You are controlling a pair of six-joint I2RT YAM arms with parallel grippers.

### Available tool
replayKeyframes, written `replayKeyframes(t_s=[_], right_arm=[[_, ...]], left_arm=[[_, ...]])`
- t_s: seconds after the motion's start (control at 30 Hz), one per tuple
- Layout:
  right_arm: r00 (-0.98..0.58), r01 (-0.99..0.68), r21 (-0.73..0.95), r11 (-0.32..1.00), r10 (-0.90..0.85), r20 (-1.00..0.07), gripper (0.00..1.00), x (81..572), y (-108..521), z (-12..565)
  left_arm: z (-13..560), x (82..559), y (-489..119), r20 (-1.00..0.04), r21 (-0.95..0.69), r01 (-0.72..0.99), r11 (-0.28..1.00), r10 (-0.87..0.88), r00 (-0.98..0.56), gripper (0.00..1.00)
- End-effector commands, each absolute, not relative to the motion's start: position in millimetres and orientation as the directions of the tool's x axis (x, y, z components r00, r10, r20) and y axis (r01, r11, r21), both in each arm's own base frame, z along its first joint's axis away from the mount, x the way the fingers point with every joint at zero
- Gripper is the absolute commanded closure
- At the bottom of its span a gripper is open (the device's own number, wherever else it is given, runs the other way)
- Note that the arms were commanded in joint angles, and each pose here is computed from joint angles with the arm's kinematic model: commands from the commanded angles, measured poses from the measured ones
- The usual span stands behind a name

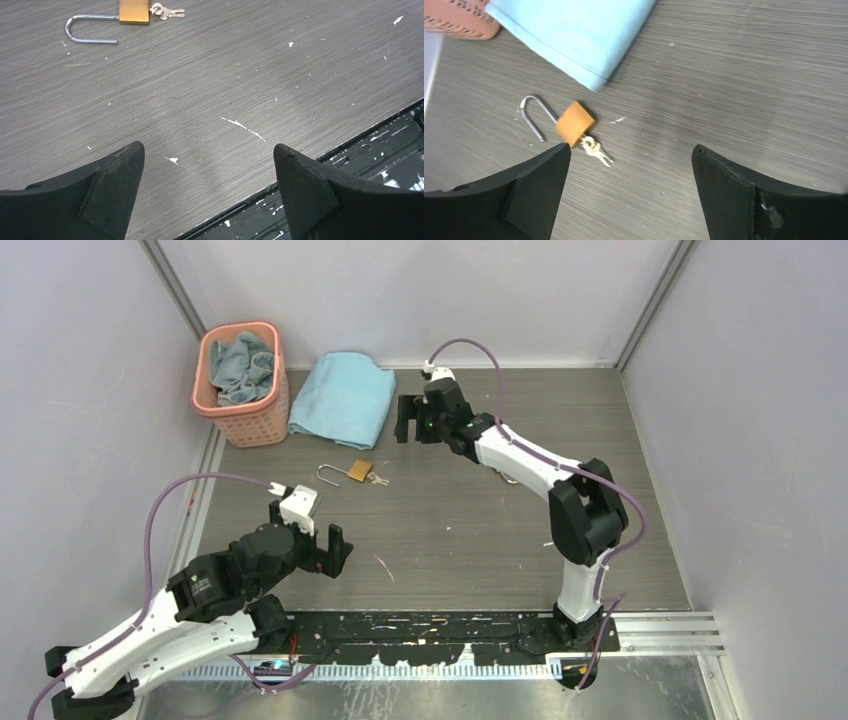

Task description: Unlock with the key

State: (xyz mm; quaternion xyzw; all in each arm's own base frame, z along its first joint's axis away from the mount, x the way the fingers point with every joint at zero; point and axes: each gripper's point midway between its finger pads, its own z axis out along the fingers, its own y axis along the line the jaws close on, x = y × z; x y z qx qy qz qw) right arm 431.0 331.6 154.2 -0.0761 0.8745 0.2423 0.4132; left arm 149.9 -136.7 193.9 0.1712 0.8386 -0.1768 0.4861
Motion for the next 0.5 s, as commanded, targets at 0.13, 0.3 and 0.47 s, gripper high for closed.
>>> replayKeyframes(t_s=[0.13,0.3,0.47], right_arm=[[-0.631,-0.113,0.037,0.993,-0.042,-0.775,0.0,410.8,232.8,152.1],[-0.682,-0.027,-0.015,1.0,-0.029,-0.73,0.0,401.7,185.2,140.5],[-0.728,0.043,-0.046,0.998,0.0,-0.686,0.0,400.7,145.1,129.0]], left_arm=[[212.8,154.4,-125.3,-0.857,-0.167,0.343,0.924,0.036,-0.514,0.0],[213.3,150.9,-129.8,-0.844,-0.179,0.361,0.915,0.045,-0.534,0.0],[208.2,148.6,-127.0,-0.83,-0.184,0.341,0.922,0.039,-0.556,0.0]])
